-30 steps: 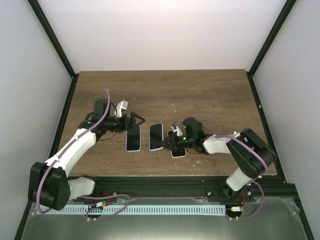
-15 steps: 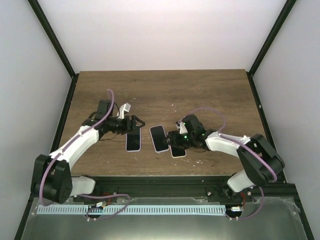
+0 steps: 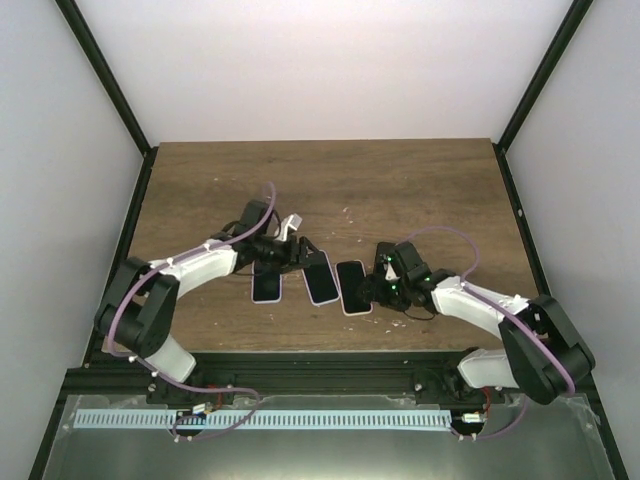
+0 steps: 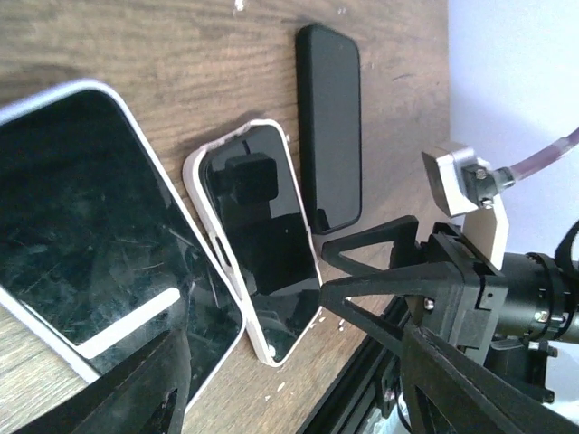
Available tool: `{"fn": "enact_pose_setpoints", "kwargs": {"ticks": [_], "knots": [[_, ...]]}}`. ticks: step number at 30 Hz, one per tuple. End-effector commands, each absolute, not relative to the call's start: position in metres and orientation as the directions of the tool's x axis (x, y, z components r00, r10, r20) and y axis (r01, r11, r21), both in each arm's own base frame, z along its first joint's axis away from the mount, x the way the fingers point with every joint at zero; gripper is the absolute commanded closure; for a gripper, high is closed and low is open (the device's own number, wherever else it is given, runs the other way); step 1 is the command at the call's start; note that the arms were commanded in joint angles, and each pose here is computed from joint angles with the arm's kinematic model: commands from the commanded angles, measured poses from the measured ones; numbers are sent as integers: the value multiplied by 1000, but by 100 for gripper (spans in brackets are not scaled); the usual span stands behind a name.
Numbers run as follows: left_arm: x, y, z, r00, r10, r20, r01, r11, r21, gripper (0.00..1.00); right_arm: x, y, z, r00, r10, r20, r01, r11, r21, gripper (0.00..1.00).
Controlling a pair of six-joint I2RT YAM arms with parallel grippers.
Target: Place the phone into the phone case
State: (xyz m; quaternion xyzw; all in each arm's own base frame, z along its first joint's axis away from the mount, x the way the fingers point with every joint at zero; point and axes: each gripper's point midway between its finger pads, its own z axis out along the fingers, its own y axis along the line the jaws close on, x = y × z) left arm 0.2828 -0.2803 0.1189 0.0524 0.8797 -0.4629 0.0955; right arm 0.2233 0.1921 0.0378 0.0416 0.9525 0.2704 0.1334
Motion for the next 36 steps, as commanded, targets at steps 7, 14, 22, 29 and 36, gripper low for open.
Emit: {"fn": "enact_pose_setpoints", "kwargs": {"ticks": [7,14,22,29,36], "knots": [[256,-295,86,-994,-10,-106,86,511,-855,39,226,214,30,-966,151,-210,-19,768,640,27],[246,-294,64,-998,-2,-67,56,516,-854,47,236,243,54,-952,209,-225,-61,590,805,27],[240,-291,49,-999,-1,-43,36,521,-853,51,239,267,71,-963,201,-178,-76,431,899,27],[278,-292,68,-981,11,-195,165,585,-794,56,261,236,51,-933,233,-275,-43,687,725,45],[309,-295,62,-974,1,-226,175,638,-750,77,288,241,72,-909,154,-388,-149,749,646,83]]}}
